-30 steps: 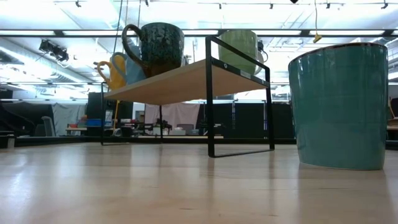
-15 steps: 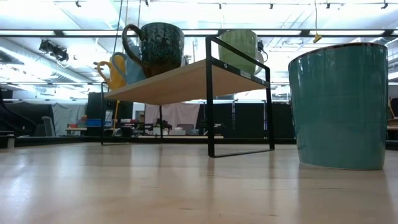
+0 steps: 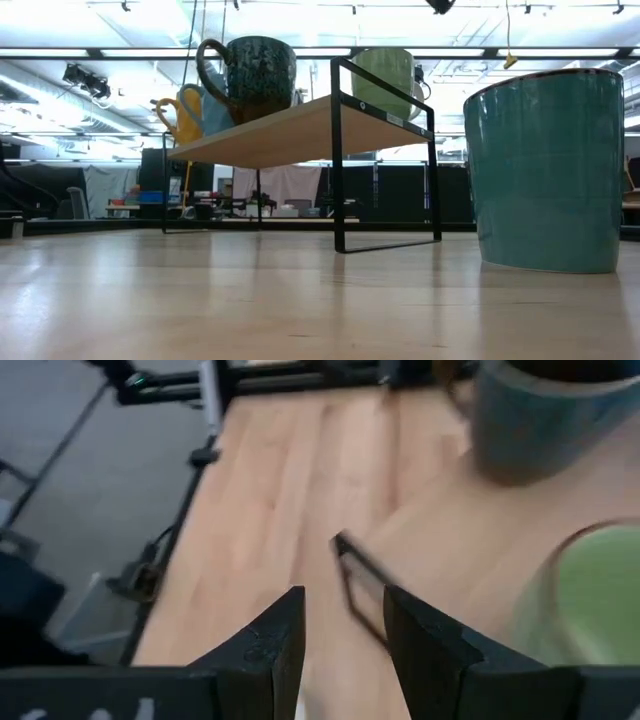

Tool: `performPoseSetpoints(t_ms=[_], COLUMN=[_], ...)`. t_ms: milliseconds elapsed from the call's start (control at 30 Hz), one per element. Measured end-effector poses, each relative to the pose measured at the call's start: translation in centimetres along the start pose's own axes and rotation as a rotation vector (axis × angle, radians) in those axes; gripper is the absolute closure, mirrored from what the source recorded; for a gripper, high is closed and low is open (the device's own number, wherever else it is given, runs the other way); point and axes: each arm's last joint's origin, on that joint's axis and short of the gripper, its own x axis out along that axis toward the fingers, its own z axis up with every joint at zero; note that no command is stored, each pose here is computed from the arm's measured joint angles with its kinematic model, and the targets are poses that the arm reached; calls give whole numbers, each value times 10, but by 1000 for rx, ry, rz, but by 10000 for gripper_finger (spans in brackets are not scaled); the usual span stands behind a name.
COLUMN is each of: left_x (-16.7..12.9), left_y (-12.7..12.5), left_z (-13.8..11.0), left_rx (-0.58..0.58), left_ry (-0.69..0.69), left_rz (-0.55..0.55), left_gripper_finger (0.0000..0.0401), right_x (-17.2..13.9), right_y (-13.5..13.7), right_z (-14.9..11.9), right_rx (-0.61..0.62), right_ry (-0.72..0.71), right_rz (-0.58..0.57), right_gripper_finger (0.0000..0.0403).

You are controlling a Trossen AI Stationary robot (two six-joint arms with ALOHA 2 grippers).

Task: Place coffee mugs
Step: Adjust the green mug on the shelf

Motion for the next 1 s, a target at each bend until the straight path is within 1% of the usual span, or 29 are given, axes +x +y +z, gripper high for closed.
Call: performPoseSetpoints(t_ms=[100,233,300,400,467,600,800,900,1000], left_x=[2,12,17,29,35,44,52,58,66], left_y=[1,4,7,11,15,21,33,40,49], left_z=[9,13,15,17,19,24,26,27,29], left_rx=[29,80,102,143,156,158,191,198,207], left_ry=[-23,-4,3,9,12,22,48,76,119], left_rz=[-33,-77,-82,-81,-78,-98,-65,-61,-73], left_gripper_finger=[278,285,285,285,285,285,285,285,285], right_x=[-7,-15,-16,-15,-16,-23,-36,-42,-44], right_y=[-3,-14,-25,-42,-53,-74,-101,-108,-113], right_z=[13,27,30,30,30,33,27,21,12], right_rx=[-48,-149,-169,-135,-140,-187,-169,-147,-124], right_ry=[-40,-92,-93,-76,-80,-121,-120,-83,-12], right_rz=[-74,-171,-168,-106,-87,-147,-201,-211,-197], right_gripper_finger=[261,261,261,262,264,268,269,269,269])
